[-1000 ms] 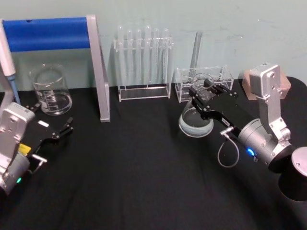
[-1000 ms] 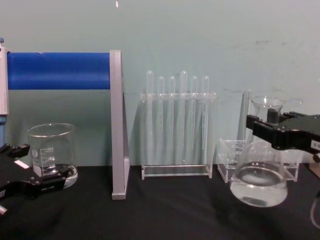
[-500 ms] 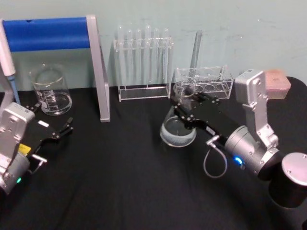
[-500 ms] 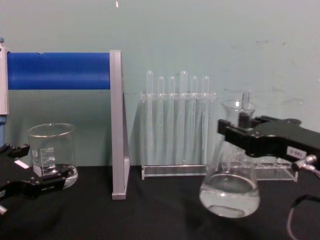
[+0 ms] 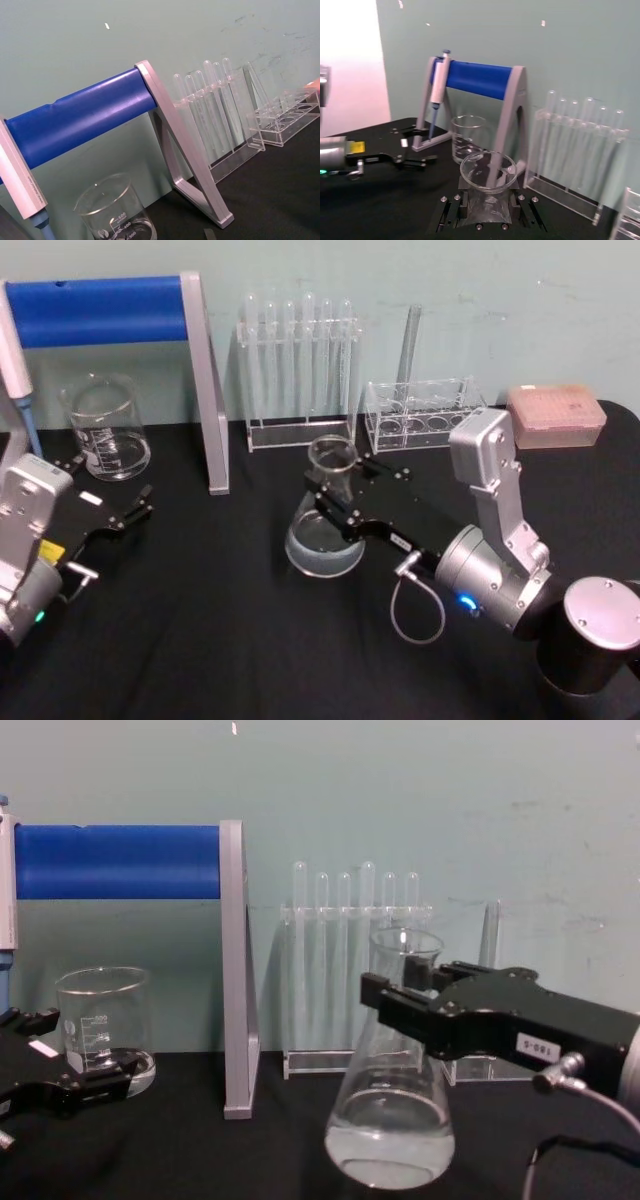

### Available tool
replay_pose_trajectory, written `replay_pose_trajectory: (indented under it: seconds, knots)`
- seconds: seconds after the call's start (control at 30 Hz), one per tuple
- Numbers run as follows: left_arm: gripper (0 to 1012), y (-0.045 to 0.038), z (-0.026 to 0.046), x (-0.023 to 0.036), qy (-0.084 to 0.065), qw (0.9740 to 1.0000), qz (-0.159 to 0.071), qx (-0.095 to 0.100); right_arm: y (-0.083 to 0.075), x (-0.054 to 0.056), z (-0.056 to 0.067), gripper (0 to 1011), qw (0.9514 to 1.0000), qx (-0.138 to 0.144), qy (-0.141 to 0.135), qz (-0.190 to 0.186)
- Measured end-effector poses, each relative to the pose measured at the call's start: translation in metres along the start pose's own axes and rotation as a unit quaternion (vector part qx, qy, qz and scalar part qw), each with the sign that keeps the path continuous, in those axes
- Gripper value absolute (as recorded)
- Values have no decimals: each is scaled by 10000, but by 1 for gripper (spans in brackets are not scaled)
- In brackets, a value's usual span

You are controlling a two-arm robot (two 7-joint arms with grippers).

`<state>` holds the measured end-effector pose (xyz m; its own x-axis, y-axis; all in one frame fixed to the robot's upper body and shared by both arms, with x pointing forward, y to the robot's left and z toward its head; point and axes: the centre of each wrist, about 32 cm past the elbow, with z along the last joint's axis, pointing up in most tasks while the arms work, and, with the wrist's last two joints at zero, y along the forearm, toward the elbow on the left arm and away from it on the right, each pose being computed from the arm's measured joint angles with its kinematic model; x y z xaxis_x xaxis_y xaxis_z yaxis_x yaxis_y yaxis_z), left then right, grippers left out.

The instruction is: Grasp the erlenmeyer flask with one hand, shake it three times, then place it back.

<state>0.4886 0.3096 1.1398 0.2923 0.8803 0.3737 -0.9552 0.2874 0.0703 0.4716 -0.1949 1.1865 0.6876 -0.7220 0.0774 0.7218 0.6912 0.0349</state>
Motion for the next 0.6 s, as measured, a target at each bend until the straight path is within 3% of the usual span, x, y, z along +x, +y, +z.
replay_pose_trajectory:
  seconds: [0.6]
  knots:
    - [1001, 0, 0, 0, 0, 10000, 0, 0, -12, -195, 8, 449, 9979, 0, 18, 641]
